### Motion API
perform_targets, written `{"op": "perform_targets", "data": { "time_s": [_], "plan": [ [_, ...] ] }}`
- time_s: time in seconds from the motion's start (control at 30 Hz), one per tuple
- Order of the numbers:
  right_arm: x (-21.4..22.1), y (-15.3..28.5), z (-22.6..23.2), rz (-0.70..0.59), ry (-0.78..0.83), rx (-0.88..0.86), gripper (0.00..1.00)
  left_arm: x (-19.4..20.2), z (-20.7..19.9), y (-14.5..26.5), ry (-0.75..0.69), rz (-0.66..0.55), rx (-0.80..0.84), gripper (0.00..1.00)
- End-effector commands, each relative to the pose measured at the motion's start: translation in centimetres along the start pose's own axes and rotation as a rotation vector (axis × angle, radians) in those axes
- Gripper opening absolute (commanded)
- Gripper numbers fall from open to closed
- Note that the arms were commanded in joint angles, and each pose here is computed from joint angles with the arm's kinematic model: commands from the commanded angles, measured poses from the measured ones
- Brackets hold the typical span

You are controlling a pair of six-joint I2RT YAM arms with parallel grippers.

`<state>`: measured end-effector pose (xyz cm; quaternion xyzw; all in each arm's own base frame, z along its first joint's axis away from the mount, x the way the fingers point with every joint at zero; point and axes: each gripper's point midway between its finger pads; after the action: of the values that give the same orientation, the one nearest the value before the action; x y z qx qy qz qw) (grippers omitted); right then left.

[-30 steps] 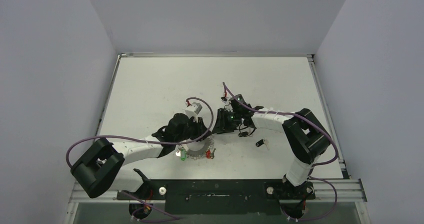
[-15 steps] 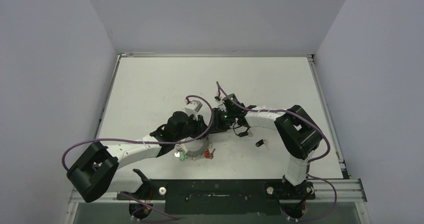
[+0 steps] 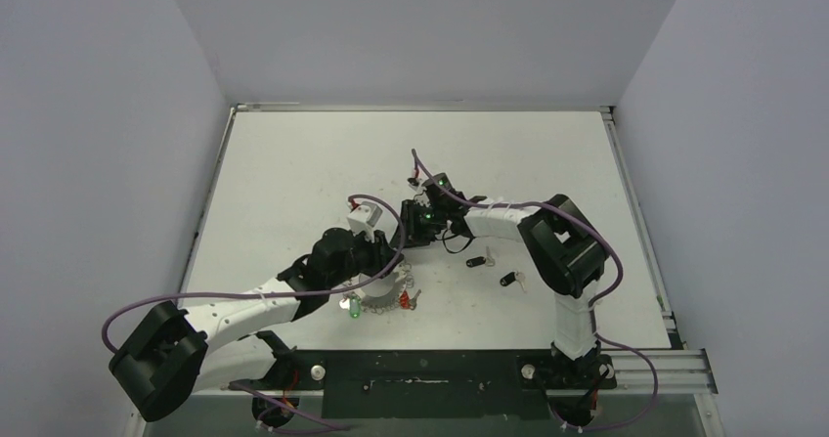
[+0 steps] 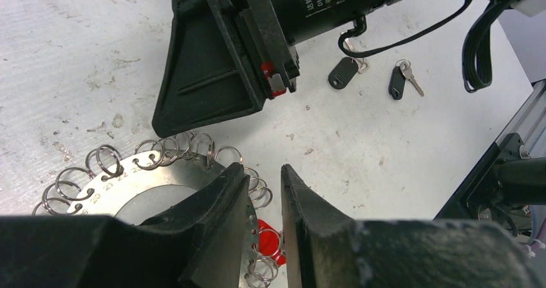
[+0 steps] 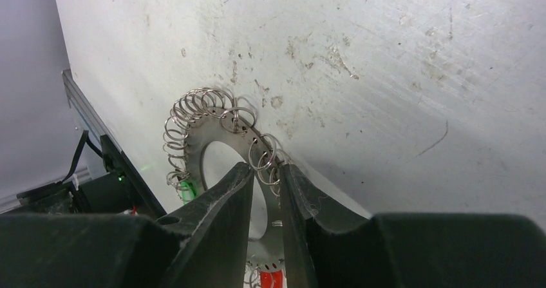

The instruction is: Put the keys on the keyring

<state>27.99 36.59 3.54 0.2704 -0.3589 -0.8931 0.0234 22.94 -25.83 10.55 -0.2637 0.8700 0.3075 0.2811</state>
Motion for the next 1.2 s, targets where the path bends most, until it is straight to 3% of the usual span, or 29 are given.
{"op": "perform_targets", "data": {
  "time_s": [0.0, 0.27, 0.5, 0.77, 0.97, 1.17],
  "plan": [
    [-1.8, 0.2, 0.2, -0.039, 0.023, -0.021, 0.24, -0.9, -1.1, 0.1, -0.021, -0.031, 0.038, 0.25],
    [-2.5, 4.6, -2.8, -0.060, 0.015, 0.053, 0.26, 0.8, -1.6, -1.8, -0.044, 0.089, -0.008, 0.25],
    [-0.6, 7.4, -4.7, -0.049, -0.005, 0.111, 0.29, 2.7, 0.1, -3.8, -0.132, 0.204, -0.246, 0.28],
    [1.0, 9.1, -5.7, -0.036, 0.008, 0.141, 0.31, 3.1, 0.9, -4.0, -0.277, 0.212, -0.462, 0.28],
    [-0.2, 10.1, -4.9, -0.061, 0.203, 0.141, 0.41, 2.7, 1.0, -3.0, -0.277, 0.196, -0.467, 0.28],
    [-3.8, 12.5, -1.7, -0.251, 0.547, 0.159, 0.44, 2.3, 0.9, -1.6, -0.195, 0.160, -0.382, 0.28]
  ]
}}
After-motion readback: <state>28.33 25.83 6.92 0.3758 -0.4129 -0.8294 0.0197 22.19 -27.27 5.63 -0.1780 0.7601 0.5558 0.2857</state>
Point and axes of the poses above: each gripper's point midway between its finger pads, its own y axis back along the fingers, its own z axis along the line the jaws close on, x = y × z, and after that the axes turned 15 degrees about y, right-handed
